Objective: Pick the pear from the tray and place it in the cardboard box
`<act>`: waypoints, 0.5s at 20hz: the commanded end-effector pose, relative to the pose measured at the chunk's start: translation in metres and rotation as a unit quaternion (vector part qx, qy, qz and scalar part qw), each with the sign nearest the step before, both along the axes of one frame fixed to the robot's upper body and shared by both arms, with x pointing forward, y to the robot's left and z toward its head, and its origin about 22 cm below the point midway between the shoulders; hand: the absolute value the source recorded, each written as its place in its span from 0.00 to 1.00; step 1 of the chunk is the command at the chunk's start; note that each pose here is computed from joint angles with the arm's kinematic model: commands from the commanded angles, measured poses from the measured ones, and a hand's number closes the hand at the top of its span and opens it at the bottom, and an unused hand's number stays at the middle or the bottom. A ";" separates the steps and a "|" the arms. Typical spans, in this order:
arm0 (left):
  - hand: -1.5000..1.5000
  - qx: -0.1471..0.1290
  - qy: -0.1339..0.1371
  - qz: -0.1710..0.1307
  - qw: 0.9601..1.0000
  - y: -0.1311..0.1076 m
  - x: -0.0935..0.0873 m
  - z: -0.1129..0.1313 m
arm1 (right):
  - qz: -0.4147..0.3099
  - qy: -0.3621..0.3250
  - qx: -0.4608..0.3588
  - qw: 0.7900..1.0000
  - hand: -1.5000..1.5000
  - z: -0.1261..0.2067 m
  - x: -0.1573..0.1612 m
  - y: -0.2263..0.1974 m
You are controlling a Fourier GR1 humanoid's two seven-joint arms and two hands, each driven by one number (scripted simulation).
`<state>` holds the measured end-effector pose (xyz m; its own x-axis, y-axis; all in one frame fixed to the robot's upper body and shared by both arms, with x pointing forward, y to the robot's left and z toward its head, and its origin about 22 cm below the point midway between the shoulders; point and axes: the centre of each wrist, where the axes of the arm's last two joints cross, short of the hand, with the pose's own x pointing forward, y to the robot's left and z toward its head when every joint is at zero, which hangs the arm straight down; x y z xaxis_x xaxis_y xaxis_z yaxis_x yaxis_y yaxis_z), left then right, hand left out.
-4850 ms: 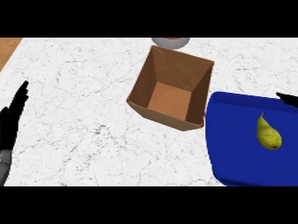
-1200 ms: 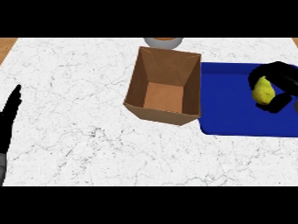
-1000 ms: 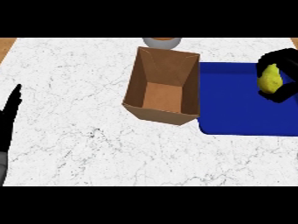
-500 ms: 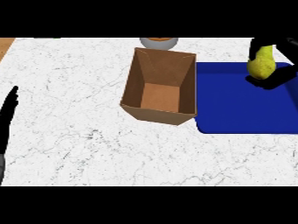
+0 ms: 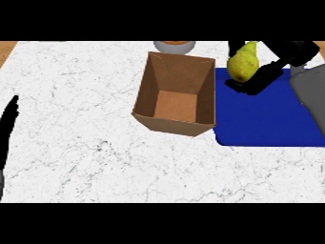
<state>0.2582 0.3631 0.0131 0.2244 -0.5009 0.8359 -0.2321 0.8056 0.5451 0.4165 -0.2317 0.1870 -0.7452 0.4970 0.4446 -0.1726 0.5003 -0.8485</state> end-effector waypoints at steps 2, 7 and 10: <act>0.50 -0.006 0.000 -0.004 1.000 -0.006 0.007 0.004 | 0.001 0.053 0.022 0.998 1.00 0.026 0.000 0.057; 0.50 -0.008 -0.003 -0.012 1.000 -0.019 0.012 0.000 | -0.004 0.095 0.018 0.995 1.00 0.018 0.003 0.122; 0.50 -0.002 -0.007 -0.015 1.000 0.001 0.007 0.024 | -0.011 0.115 0.016 0.993 1.00 0.003 -0.002 0.143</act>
